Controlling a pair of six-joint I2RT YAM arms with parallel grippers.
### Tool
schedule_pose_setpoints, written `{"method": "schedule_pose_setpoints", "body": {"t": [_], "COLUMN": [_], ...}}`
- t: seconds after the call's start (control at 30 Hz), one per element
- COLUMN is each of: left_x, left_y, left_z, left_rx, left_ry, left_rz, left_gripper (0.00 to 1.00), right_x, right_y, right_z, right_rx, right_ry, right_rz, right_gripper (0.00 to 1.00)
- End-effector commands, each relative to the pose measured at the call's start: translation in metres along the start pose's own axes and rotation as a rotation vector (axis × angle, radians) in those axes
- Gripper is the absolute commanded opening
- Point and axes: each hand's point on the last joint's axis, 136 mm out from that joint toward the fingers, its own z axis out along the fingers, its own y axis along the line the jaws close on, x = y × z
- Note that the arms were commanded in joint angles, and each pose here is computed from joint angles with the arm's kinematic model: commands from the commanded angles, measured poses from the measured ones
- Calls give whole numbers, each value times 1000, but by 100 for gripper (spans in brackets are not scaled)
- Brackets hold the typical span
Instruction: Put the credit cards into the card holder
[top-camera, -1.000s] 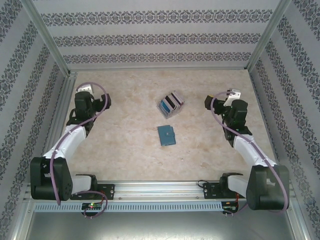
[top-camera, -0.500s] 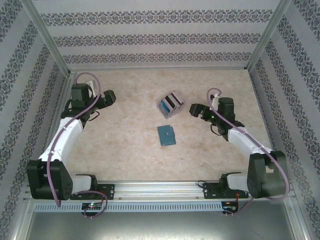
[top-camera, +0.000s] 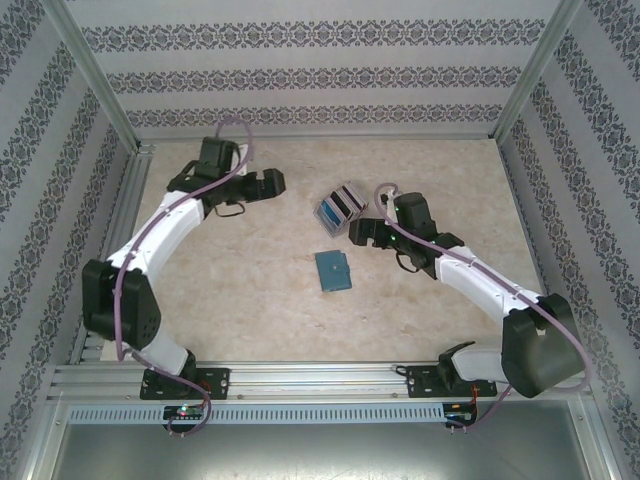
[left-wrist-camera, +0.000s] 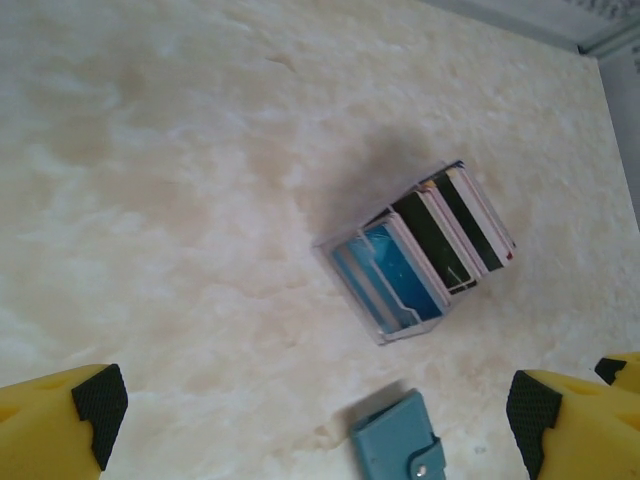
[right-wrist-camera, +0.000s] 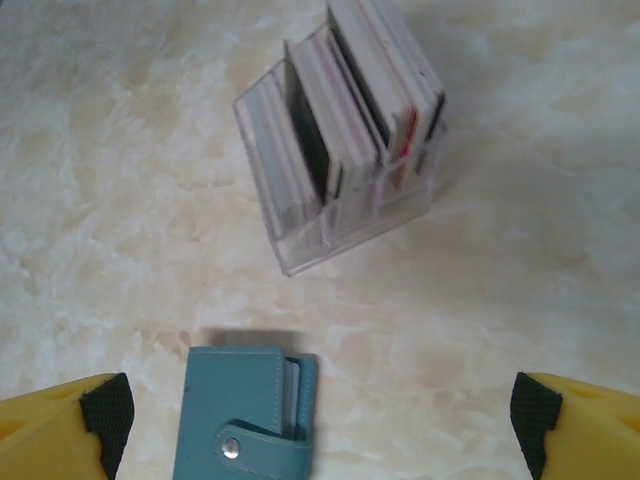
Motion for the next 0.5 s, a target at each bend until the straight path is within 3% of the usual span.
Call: {"method": "schedule_pose_setpoints", "body": {"t": [0.0,0.47], "left_x": [0,27], "left_y": [-14,9], "left_z": [16,40], "left_rx": [16,-46], "left_ry": [44,49], "left_rz": [20,-51], "left_gripper": [100,100], "right_x": [-4,13], "right_y": [8,31], "right_z": [0,11], "right_rx": [25,30], "right_ry": [14,112], "right_rz": [-43,-105], "right_gripper": [97,91]}}
